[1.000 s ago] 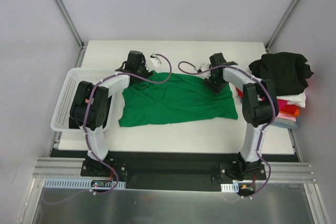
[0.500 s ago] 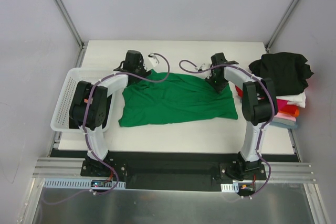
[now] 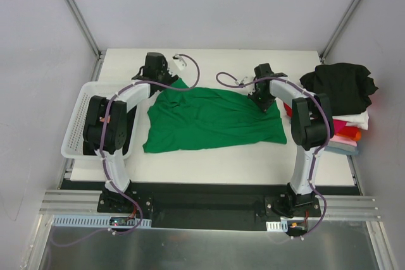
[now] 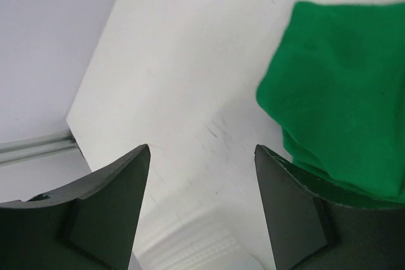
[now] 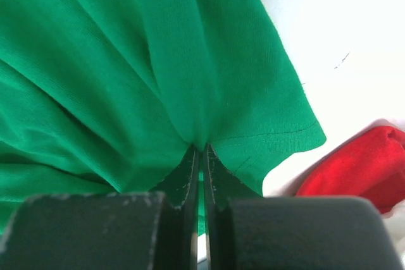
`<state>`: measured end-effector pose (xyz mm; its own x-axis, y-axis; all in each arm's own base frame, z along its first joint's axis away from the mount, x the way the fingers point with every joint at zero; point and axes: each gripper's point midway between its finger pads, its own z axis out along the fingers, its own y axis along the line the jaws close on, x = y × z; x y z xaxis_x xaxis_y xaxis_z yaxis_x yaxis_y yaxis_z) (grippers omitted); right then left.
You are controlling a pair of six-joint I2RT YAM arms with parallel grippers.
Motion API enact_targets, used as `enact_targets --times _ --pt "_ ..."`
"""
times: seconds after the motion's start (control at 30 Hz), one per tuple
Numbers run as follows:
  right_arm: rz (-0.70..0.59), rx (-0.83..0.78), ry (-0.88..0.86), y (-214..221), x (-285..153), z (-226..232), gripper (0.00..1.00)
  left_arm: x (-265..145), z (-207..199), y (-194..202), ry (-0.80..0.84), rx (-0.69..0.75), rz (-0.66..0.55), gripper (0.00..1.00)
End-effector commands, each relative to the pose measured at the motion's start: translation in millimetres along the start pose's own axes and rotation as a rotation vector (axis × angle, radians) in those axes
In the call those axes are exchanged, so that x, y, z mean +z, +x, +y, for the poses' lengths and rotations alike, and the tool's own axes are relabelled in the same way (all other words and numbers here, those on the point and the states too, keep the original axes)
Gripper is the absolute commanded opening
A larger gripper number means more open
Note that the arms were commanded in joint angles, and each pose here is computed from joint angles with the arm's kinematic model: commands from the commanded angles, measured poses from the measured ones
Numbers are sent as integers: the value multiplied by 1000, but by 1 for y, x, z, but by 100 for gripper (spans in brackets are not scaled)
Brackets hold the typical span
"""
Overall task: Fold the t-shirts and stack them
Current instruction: Grap the side of the flattened tshirt furthest away from the robot with both arms
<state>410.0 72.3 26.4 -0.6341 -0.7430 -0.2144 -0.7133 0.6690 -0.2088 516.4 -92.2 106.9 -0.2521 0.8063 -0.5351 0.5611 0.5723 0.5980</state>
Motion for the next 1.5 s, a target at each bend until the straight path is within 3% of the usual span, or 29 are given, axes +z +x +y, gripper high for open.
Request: enact_targets --times 0.0,0.33,0.5,0.7,1.2,1.47 --pt "-21 14 20 -8 -19 -10 1 11 21 -31 -3 -5 -98 68" --pt "-14 16 33 -7 -30 -12 1 32 11 -53 150 -139 -187 70" --pt "-19 27 34 -7 -35 -11 1 43 5 -64 257 -280 -182 76" --pt "-35 32 41 -10 -39 -12 1 53 6 -77 309 -345 -170 84" --pt "-57 17 30 -7 -42 -7 1 77 -45 -58 419 -286 13 98" --pt "-69 13 25 -6 -43 -4 1 84 -65 -48 454 -243 71 95"
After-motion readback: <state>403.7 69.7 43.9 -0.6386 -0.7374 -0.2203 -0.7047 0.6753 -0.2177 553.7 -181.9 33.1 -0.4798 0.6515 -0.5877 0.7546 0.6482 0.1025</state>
